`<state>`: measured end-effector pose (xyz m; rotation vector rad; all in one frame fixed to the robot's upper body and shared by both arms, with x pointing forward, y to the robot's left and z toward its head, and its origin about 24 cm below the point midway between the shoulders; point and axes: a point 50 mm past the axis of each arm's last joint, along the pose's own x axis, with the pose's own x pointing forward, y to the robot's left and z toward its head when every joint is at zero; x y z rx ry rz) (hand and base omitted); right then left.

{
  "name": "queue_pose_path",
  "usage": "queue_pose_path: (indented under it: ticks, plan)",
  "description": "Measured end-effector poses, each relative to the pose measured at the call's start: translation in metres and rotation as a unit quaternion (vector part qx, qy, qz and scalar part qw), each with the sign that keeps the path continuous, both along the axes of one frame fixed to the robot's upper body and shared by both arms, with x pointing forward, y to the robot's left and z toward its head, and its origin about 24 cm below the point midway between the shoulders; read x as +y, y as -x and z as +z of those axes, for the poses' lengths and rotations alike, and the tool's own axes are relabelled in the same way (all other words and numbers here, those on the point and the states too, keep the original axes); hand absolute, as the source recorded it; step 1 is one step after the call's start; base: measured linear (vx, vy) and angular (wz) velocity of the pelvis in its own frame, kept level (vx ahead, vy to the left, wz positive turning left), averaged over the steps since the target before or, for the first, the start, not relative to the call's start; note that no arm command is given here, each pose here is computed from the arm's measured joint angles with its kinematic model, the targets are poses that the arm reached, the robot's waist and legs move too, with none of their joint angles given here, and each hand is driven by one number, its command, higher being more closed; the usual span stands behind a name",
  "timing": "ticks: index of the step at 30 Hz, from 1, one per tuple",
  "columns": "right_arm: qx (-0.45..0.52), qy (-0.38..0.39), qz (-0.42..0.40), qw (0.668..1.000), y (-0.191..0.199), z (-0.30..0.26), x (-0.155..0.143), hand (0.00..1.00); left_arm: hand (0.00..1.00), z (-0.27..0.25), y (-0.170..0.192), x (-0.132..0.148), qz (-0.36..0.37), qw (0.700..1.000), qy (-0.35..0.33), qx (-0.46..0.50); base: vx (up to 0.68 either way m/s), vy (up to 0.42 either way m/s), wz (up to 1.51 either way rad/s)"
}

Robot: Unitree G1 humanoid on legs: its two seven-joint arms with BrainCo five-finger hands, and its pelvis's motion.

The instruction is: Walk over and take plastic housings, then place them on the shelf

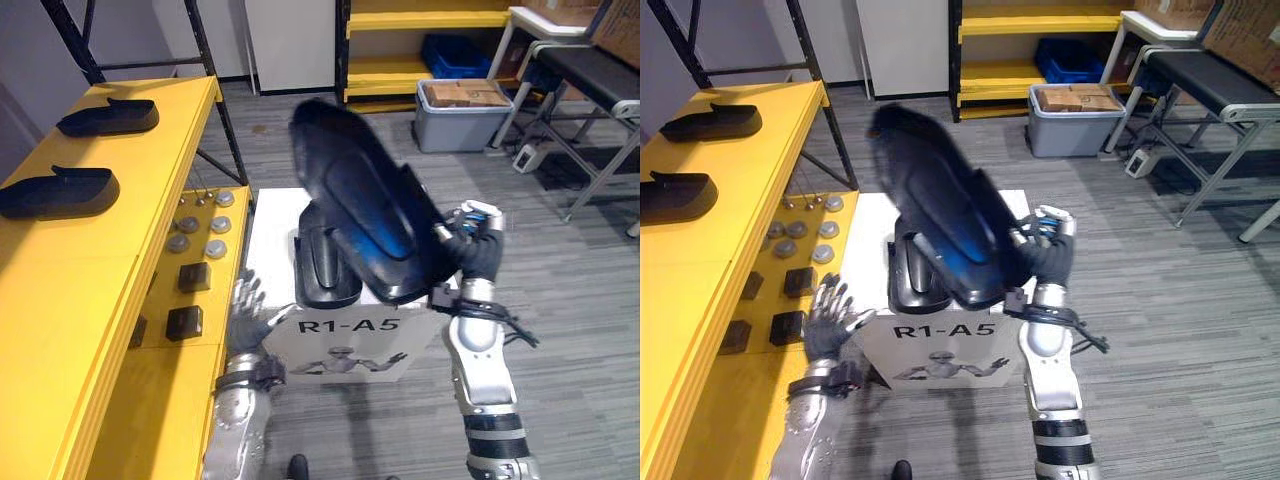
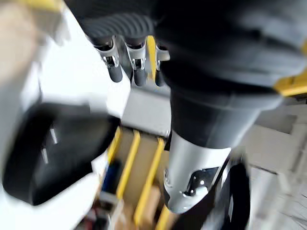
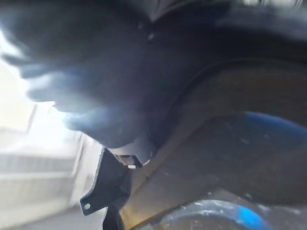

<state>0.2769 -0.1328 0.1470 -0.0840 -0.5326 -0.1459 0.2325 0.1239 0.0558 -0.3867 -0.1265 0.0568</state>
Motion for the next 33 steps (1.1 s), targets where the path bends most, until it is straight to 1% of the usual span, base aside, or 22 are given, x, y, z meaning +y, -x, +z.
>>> queue_pose_path:
  ticks: [1, 4, 6, 8, 9, 14, 15, 16, 19, 21, 26, 28, 30, 31, 32, 33]
  plan:
    - [0.001, 0.002, 0.009, 1.0, 0.0, -0.001, 0.004, 1.0, 0.0, 0.001, -0.001, -0.003, -0.008, 1.0, 0.011, -0.002, 0.0, 0.0, 0.0]
    - [0.022, 0.02, 0.068, 0.997, 0.007, -0.013, 0.029, 1.0, 0.0, 0.008, -0.005, -0.02, -0.054, 0.997, 0.058, -0.012, 0.0, 0.0, 0.0]
    - [0.035, 0.026, 0.083, 0.996, 0.007, -0.019, 0.037, 1.0, 0.0, 0.008, -0.005, -0.022, -0.061, 0.996, 0.069, -0.011, 0.0, 0.0, 0.0]
    - [0.051, 0.027, 0.085, 0.995, 0.006, -0.027, 0.04, 1.0, 0.0, 0.007, -0.005, -0.023, -0.063, 0.994, 0.085, -0.005, 0.0, 0.0, 0.0]
    - [0.059, 0.029, 0.085, 0.994, 0.005, -0.031, 0.04, 1.0, 1.0, 0.006, -0.004, -0.023, -0.064, 0.994, 0.089, -0.003, 0.0, 0.0, 0.0]
    - [0.117, 0.053, 0.092, 0.987, 0.008, -0.06, 0.04, 1.0, 1.0, 0.004, -0.004, -0.021, -0.068, 0.994, 0.089, 0.003, 0.0, 0.0, 0.0]
    - [0.133, 0.07, 0.104, 0.983, 0.011, -0.069, 0.041, 0.0, 1.0, 0.005, -0.004, -0.021, -0.065, 0.994, 0.089, 0.004, 0.0, 0.0, 0.0]
    - [0.146, 0.081, 0.118, 0.979, 0.016, -0.076, 0.043, 0.0, 1.0, 0.005, -0.004, -0.021, -0.064, 0.994, 0.088, 0.005, 0.0, 0.0, 0.0]
    - [0.159, 0.086, 0.123, 0.976, 0.02, -0.083, 0.042, 0.0, 1.0, 0.004, -0.004, -0.016, -0.058, 0.995, 0.076, 0.006, 0.0, 0.0, 0.0]
    - [0.161, 0.088, 0.133, 0.974, 0.023, -0.085, 0.044, 0.0, 1.0, 0.004, -0.005, -0.012, -0.042, 0.997, 0.064, 0.009, 0.0, 0.0, 0.0]
    - [0.164, 0.074, 0.162, 0.97, 0.024, -0.085, 0.048, 0.0, 1.0, 0.005, -0.006, -0.003, -0.019, 0.999, 0.038, 0.001, 0.0, 0.0, 0.0]
    - [0.163, 0.046, 0.182, 0.969, 0.024, -0.082, 0.048, 0.0, 1.0, 0.006, -0.007, 0.002, -0.002, 1.0, 0.03, -0.004, 0.0, 0.0, 0.0]
    - [0.144, 0.018, 0.182, 0.973, 0.023, -0.071, 0.043, 0.0, 1.0, 0.005, -0.005, 0.006, 0.011, 1.0, 0.017, -0.003, 0.0, 0.0, 0.0]
    - [0.11, -0.01, 0.169, 0.979, 0.021, -0.054, 0.031, 0.0, 1.0, 0.001, -0.002, 0.012, 0.024, 1.0, 0.001, 0.004, 0.0, 0.0, 0.0]
    - [0.102, -0.018, 0.166, 0.981, 0.021, -0.051, 0.029, 0.0, 1.0, -0.001, -0.001, 0.013, 0.027, 1.0, -0.003, 0.007, 0.0, 0.0, 0.0]
    - [0.068, -0.054, 0.15, 0.985, 0.021, -0.037, 0.015, 0.0, 1.0, -0.006, 0.003, 0.021, 0.042, 0.999, -0.02, 0.018, 0.0, 0.0, 0.0]
